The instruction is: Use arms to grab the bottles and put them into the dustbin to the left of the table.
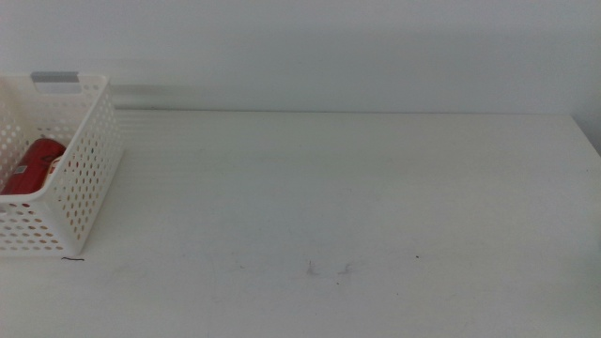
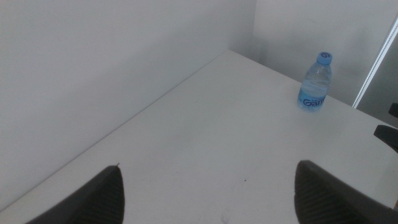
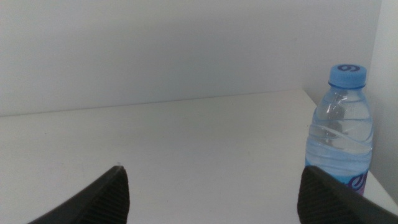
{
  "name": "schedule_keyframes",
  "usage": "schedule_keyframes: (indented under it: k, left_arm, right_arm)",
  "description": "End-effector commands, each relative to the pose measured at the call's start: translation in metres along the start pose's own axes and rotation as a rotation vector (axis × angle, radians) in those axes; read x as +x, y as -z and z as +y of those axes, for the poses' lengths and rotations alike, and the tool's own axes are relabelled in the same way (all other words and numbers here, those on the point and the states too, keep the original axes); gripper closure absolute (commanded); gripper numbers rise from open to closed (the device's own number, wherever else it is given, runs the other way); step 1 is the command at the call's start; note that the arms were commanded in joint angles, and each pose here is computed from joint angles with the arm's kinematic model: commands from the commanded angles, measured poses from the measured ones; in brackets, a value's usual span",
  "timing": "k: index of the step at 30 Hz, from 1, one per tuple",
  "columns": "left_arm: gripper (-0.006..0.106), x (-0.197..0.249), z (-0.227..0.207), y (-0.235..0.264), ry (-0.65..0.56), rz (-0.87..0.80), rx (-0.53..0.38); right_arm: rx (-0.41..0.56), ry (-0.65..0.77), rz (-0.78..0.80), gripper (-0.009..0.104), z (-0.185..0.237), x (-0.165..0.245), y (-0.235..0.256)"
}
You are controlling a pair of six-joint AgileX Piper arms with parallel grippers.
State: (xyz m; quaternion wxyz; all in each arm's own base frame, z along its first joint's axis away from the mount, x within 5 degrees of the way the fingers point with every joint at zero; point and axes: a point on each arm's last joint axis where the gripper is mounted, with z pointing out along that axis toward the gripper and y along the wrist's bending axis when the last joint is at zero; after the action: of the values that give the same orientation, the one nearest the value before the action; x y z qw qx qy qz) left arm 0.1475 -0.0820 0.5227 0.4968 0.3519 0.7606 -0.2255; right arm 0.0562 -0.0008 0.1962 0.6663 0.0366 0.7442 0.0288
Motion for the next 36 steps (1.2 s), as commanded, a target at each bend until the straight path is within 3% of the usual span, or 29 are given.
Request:
schedule_keyframes:
  k: [1,10,23,32,36]
  left_arm:
    - [0.007,-0.002,-0.003,0.003,-0.009,-0.014,0.006]
    - [0.007,-0.002,-0.003,0.003,-0.009,-0.014,0.006]
    - [0.007,-0.002,-0.003,0.003,-0.009,-0.014,0.006]
    - [0.007,-0.002,-0.003,0.003,-0.009,-0.014,0.006]
    - [0.007,-0.002,-0.003,0.003,-0.009,-0.014,0.006]
  right_arm:
    - [0.007,0.034,-0.029,0.016,0.0,-0.002,0.0]
    - [0.019,0.05,-0.111,0.016,0.0,-0.01,-0.001]
    - [0.084,0.066,0.11,0.016,-0.011,0.001,-0.06]
    - [0.294,0.023,0.136,0.016,-0.045,0.01,-0.075]
    - [0.289,0.088,0.08,0.016,-0.048,0.006,-0.077]
